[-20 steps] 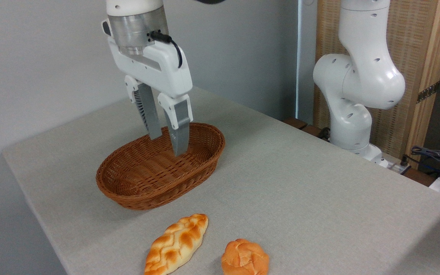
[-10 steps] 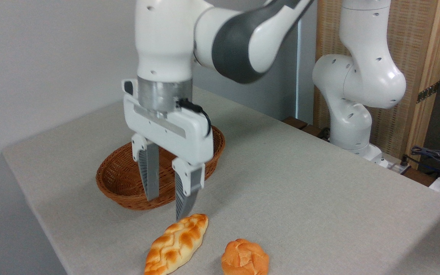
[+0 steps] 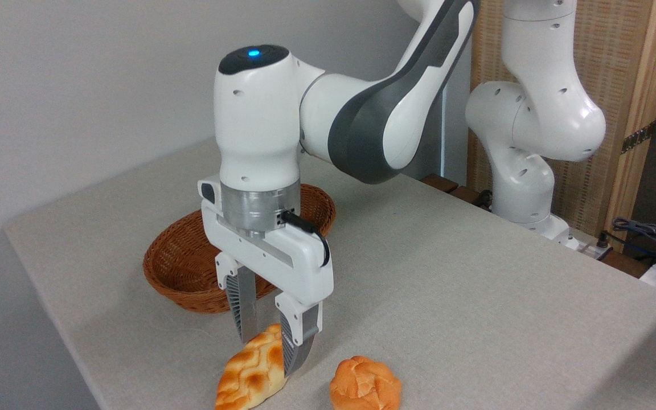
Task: Put bread into the basket
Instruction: 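Lower the gripper onto the braided loaf and close on it, then lift the braided loaf and carry it over the wicker basket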
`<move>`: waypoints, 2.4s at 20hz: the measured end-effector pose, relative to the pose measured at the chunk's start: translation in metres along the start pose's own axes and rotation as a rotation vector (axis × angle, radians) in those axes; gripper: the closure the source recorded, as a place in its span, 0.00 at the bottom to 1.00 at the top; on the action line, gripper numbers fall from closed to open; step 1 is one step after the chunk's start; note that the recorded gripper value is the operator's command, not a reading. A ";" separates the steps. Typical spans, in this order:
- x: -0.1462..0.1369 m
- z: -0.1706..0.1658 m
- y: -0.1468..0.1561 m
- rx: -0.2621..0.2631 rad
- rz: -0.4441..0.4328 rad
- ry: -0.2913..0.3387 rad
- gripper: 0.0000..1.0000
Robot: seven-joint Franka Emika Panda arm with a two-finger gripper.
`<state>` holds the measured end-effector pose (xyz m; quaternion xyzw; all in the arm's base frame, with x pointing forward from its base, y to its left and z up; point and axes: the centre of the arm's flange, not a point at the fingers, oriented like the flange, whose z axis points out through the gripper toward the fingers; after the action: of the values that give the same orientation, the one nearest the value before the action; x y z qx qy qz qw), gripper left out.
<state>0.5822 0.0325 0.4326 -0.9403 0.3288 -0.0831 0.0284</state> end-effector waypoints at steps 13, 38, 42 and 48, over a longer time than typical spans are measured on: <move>0.013 0.027 0.008 -0.001 0.026 0.007 0.53; 0.038 -0.024 0.005 -0.089 0.010 -0.003 0.82; 0.053 -0.072 0.003 -0.163 -0.017 0.042 0.75; 0.076 -0.146 0.062 -0.310 0.056 0.102 0.65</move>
<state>0.5767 -0.0629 0.5803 -0.9185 0.3647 -0.0784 -0.1315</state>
